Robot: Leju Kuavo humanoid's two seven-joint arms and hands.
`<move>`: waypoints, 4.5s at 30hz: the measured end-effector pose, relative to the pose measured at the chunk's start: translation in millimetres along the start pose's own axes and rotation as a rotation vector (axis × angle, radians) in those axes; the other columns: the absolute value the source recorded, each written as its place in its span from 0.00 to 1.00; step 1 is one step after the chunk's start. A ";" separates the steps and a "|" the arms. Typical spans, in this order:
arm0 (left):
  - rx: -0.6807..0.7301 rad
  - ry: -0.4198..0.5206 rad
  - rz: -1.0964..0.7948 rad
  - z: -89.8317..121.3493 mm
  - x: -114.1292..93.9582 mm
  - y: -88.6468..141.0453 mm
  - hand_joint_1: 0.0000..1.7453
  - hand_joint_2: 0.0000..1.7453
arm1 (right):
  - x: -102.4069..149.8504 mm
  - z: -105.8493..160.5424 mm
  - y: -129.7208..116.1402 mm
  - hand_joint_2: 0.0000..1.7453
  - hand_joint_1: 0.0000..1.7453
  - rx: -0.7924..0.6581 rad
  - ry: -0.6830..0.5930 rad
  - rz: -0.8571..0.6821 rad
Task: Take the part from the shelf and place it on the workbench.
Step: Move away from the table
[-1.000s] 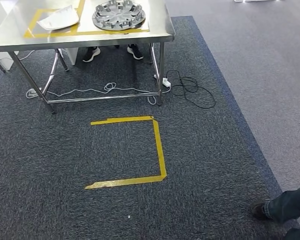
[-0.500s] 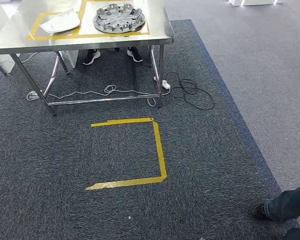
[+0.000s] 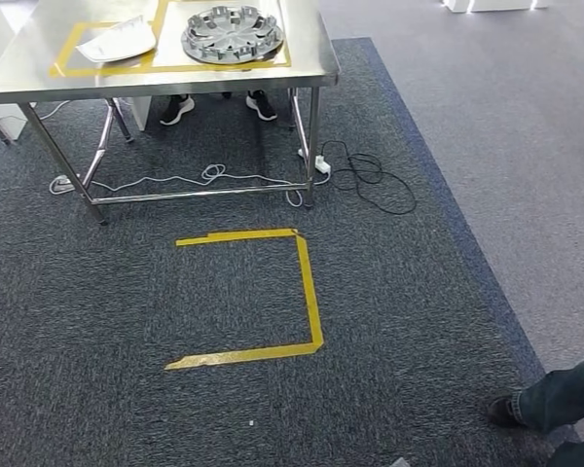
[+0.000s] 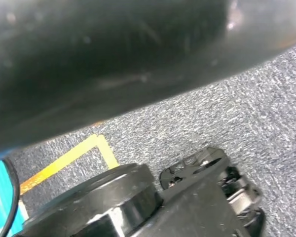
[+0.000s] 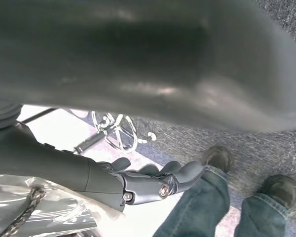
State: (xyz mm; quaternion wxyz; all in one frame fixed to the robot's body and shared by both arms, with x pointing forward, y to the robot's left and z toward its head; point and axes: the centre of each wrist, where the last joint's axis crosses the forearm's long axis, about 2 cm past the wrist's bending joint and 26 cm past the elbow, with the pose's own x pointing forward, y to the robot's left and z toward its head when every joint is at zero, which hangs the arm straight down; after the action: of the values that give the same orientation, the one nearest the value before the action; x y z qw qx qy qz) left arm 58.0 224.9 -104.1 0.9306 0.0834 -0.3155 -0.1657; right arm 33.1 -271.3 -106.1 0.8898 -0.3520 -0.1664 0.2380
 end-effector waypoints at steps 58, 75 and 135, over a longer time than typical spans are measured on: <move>0.002 -0.002 -0.006 4.1 -6.0 -2.8 0.00 0.00 | -1.1 5.0 9.9 0.00 0.00 0.284 0.101 -0.100; -0.005 -0.001 0.009 6.4 -6.5 -7.9 0.00 0.00 | 4.8 6.2 13.3 0.00 0.00 0.446 0.119 -0.115; 0.037 0.051 0.123 9.7 -9.3 -12.6 0.00 0.00 | 23.0 17.3 24.9 0.00 0.00 0.595 0.026 -0.042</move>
State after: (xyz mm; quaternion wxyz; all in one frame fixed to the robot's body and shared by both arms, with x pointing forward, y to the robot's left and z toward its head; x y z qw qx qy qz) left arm 41.9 216.1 -105.0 0.9451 0.0851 -0.2990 -0.1002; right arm 36.5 -233.5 -108.6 0.9607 -0.0755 -0.0853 0.2532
